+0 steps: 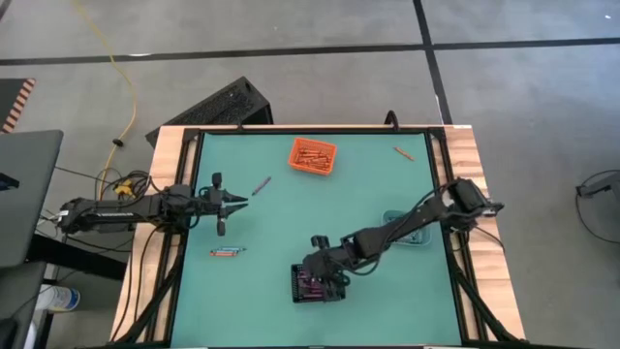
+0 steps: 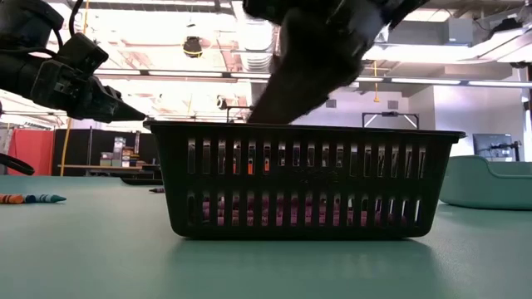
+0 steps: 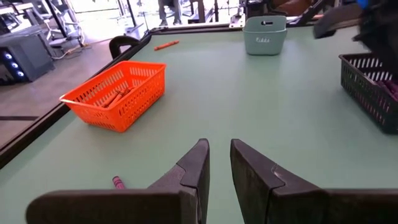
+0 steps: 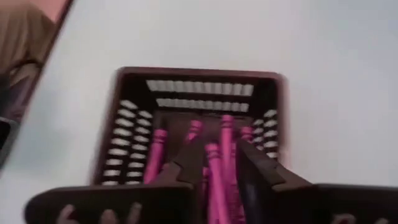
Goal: Sort crayons
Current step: Put the purple crayon into the black bin
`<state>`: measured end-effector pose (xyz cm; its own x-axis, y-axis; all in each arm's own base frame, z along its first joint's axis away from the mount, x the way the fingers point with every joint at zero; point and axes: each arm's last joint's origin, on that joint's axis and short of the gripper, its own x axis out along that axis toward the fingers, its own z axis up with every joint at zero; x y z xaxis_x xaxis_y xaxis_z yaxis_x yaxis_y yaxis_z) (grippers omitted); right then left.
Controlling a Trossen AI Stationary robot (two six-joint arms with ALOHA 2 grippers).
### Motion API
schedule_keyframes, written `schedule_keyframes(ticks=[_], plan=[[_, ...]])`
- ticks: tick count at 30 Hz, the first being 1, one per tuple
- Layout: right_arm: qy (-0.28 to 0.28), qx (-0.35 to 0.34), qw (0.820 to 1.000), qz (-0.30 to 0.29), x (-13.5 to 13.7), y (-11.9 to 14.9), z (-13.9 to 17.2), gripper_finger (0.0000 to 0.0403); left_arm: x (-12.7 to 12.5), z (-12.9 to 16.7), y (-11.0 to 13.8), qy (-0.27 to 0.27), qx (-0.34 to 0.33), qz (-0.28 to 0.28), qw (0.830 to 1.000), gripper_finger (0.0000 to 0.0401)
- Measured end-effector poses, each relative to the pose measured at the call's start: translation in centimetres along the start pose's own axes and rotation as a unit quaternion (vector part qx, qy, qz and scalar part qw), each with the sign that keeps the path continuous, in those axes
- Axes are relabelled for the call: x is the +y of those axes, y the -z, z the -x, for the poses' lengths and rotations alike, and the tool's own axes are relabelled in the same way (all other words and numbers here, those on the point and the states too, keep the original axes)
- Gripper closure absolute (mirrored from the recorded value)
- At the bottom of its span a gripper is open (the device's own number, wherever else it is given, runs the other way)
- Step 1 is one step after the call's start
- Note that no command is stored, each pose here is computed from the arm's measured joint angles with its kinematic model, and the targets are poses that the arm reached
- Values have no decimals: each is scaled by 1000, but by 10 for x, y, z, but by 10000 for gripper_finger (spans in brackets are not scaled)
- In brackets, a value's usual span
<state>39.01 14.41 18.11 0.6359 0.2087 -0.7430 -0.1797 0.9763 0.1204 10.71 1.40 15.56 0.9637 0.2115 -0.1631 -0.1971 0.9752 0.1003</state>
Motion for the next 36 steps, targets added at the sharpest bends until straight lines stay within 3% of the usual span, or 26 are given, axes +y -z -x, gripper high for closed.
schedule_keyframes(ticks=[5,10,20,28,36], plan=[[7,-21,1000,9,-12,-7,4,280,0,0,0,0,0,0,1000,347],[15,-37,999,10,-23,-16,9,278,0,0,0,0,0,0,1000,347],[22,-63,992,108,-26,-29,29,286,0,0,0,0,0,0,1000,347],[36,-158,980,115,-43,-2,85,286,0,0,0,0,0,0,1000,347],[11,-282,951,131,-31,48,135,286,0,0,0,0,0,0,1000,347]])
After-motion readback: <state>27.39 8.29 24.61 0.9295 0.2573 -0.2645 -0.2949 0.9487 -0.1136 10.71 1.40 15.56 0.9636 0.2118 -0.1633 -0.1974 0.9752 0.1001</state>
